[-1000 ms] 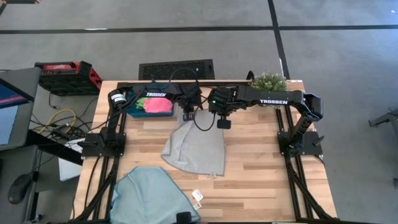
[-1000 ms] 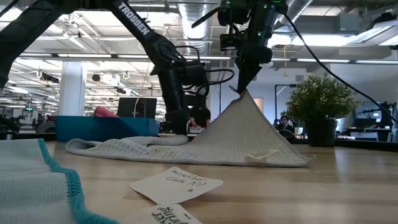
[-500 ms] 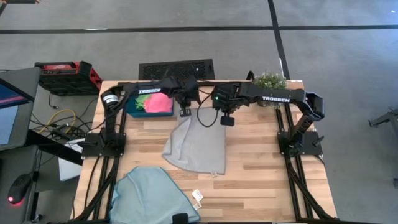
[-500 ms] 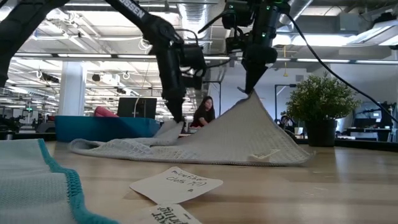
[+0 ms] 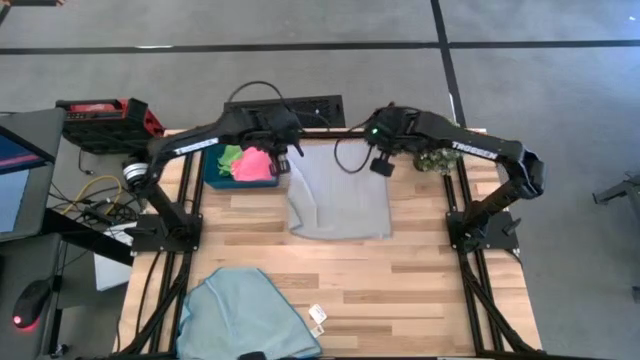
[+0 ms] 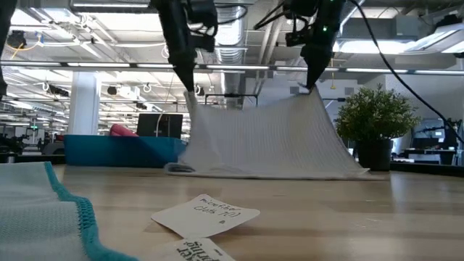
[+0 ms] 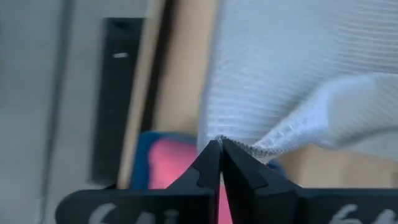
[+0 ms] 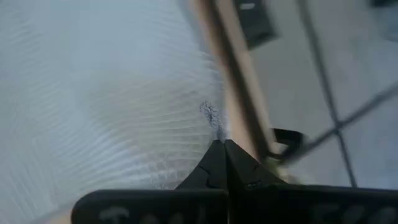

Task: Fold microfiber towels
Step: Fold the gray cloth

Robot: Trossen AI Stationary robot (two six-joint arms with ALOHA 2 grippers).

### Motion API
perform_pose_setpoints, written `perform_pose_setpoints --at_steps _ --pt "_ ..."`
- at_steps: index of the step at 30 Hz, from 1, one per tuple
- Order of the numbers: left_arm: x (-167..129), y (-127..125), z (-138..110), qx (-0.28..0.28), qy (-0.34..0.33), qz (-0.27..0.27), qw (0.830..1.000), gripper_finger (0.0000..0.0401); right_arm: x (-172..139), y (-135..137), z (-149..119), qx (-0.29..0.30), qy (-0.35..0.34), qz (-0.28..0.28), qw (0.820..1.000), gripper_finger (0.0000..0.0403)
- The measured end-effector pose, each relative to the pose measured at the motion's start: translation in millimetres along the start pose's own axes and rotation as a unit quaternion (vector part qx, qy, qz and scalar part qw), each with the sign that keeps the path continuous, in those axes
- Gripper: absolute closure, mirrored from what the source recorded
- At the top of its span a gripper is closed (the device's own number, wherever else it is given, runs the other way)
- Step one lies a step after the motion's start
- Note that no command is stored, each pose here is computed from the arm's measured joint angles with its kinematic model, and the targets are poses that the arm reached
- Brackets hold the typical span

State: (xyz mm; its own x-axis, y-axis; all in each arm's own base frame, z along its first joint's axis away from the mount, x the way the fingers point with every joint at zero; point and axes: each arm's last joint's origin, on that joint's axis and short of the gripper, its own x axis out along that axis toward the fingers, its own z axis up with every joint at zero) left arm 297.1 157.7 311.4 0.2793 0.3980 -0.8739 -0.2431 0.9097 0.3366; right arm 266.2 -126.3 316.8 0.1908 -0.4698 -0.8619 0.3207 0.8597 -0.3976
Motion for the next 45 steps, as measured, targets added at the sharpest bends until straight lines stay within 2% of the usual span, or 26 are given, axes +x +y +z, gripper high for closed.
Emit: perform_pose_setpoints --at_steps 4,10,14,20,22,26,31,36,41,45 --pt "-23.5 11.8 -5.2 -0.030 -0.020 0.082 0.996 0.0401 -11.9 -22.1 -5.2 0.048 -0.025 -0.082 0.995 0.0401" --pt "-38.4 33.1 3.1 -0.058 -0.094 0.178 0.978 0.0401 -23.7 -53.8 -4.1 0.118 -0.100 -0.141 0.978 0.0401" --pt "-45.1 40.3 13.5 -0.051 -0.148 0.208 0.966 0.0401 -36.9 -64.0 -7.4 0.129 -0.119 -0.199 0.964 0.0401" --pt "-73.8 35.4 28.1 -0.034 -0.193 0.212 0.957 0.0401 -67.4 -55.1 -22.4 0.114 -0.134 -0.213 0.961 0.0401" --pt "-82.5 30.3 27.7 -0.023 -0.187 0.199 0.962 0.0401 -74.3 -48.9 -29.5 0.099 -0.130 -0.192 0.968 0.0401" --pt "-87.3 11.3 19.9 -0.010 -0.141 0.155 0.978 0.0401 -75.6 -31.5 -43.5 0.080 -0.088 -0.105 0.987 0.0401" --pt "-85.4 -18.1 12.1 0.002 -0.101 0.046 0.994 0.0401 -74.5 -8.4 -55.9 0.065 -0.015 -0.006 0.998 0.0401" --pt "-83.8 -48.0 5.6 -0.004 -0.065 -0.027 0.997 0.0401 -75.7 11.3 -63.3 0.048 0.045 0.073 0.995 0.0401" --pt "-83.8 -76.8 2.6 -0.015 -0.040 -0.099 0.994 0.0401 -77.3 31.0 -65.1 0.042 0.054 0.147 0.987 0.0401" --pt "-78.2 -101.8 -0.3 -0.011 -0.011 -0.132 0.991 0.0401 -64.4 52.0 -72.6 0.030 0.089 0.168 0.981 0.0401"
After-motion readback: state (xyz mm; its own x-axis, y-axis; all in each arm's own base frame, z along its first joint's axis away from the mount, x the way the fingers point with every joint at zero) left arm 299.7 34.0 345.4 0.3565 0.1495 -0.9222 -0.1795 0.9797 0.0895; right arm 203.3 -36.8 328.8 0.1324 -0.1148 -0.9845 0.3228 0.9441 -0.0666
